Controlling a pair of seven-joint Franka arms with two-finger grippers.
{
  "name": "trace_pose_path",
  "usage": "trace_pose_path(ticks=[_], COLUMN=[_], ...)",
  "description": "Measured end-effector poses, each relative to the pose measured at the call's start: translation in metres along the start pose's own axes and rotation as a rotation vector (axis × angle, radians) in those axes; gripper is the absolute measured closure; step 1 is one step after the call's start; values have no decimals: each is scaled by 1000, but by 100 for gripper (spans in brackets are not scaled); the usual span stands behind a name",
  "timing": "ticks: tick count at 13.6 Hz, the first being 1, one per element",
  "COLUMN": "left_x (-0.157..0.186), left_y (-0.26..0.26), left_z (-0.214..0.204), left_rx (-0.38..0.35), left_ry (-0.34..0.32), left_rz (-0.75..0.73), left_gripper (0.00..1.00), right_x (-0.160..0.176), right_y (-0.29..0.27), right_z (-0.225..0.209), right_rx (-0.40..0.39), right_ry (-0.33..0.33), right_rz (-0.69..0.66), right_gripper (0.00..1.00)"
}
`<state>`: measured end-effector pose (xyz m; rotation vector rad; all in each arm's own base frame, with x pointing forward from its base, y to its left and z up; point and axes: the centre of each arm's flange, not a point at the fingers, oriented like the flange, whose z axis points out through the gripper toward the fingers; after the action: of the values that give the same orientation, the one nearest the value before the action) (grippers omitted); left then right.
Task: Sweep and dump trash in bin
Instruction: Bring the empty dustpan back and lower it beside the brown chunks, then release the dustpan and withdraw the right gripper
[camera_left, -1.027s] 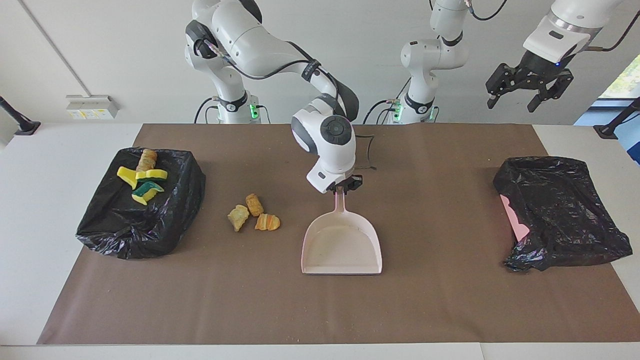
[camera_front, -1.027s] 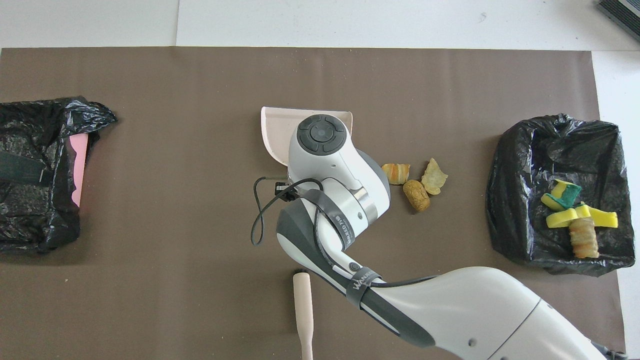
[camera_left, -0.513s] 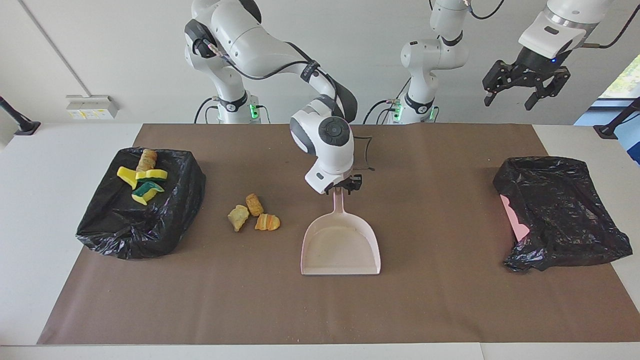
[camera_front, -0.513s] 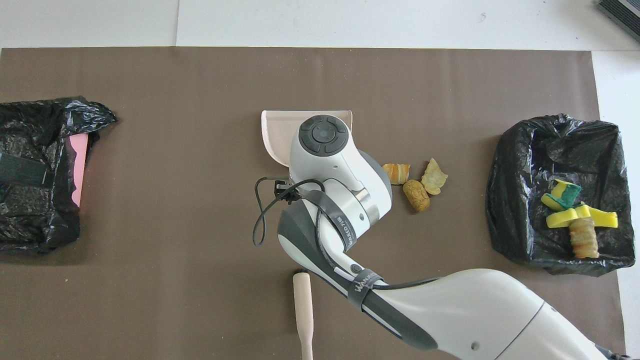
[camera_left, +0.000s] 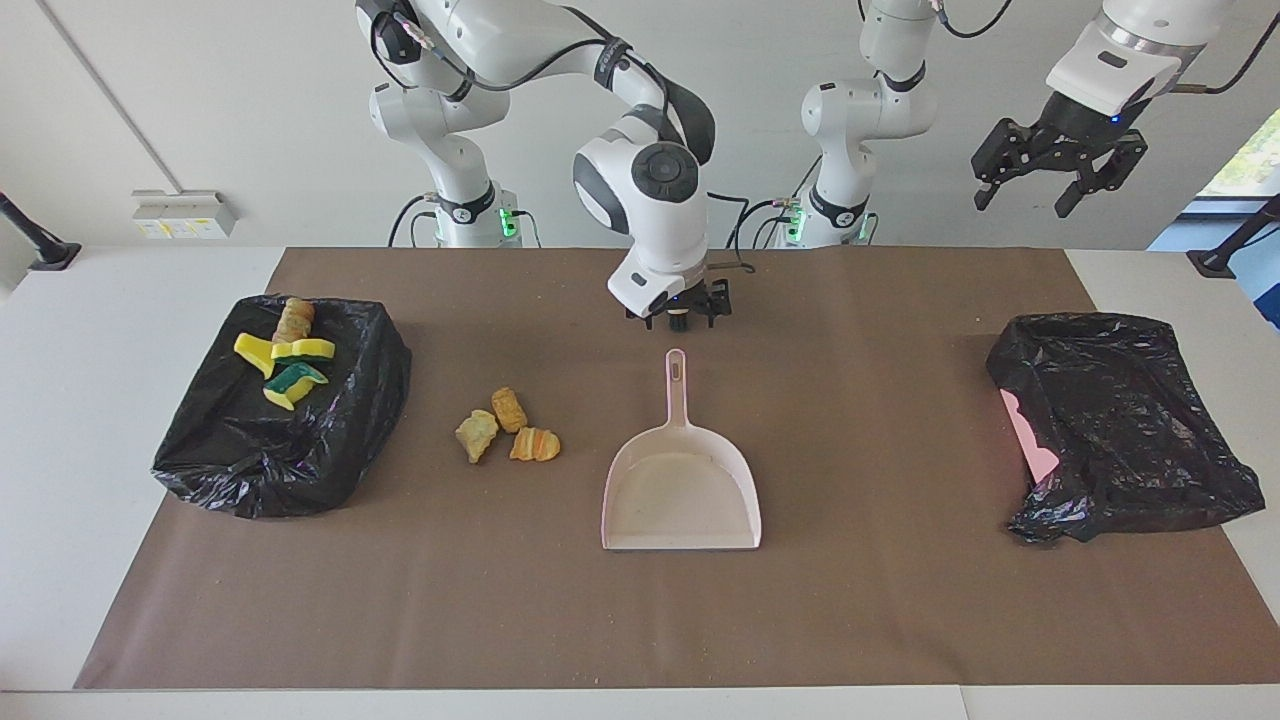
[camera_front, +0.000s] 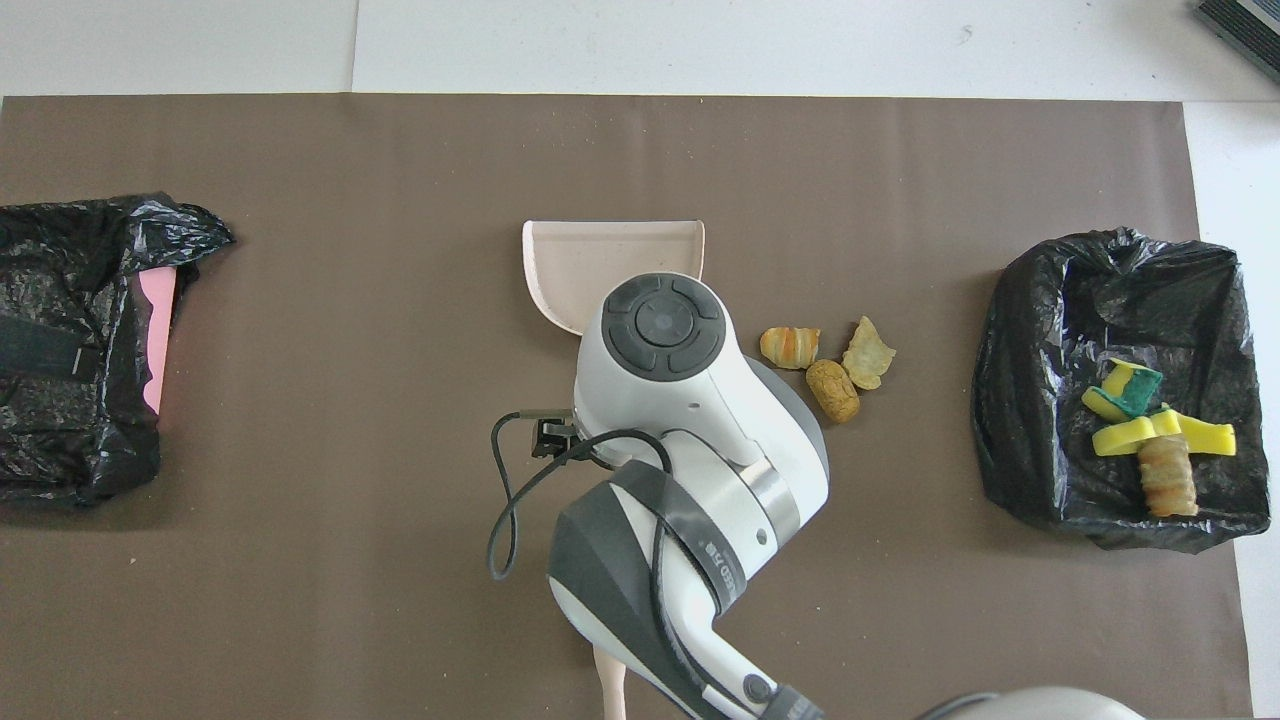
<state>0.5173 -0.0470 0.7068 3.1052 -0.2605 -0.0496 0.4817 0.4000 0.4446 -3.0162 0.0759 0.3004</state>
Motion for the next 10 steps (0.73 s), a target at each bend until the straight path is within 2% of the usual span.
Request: trace_pose_path(ticks=[4,7,10], left_x=[-3,4,16], left_y=[3,15,49], left_z=[-1,1,20], left_rx=[0,-1,-3], left_ry=[-9,25,45], left_rz=[5,29,92], left_gripper=[0,0,0], right_x=[-93,-175,-222], right_y=[-5,1,24], right_z=[22,63,84], right_rx=[-44,-22,-41], right_ry=[-34,-32,-33], right_rz=[-55,-90,-100], right_gripper=[0,0,0])
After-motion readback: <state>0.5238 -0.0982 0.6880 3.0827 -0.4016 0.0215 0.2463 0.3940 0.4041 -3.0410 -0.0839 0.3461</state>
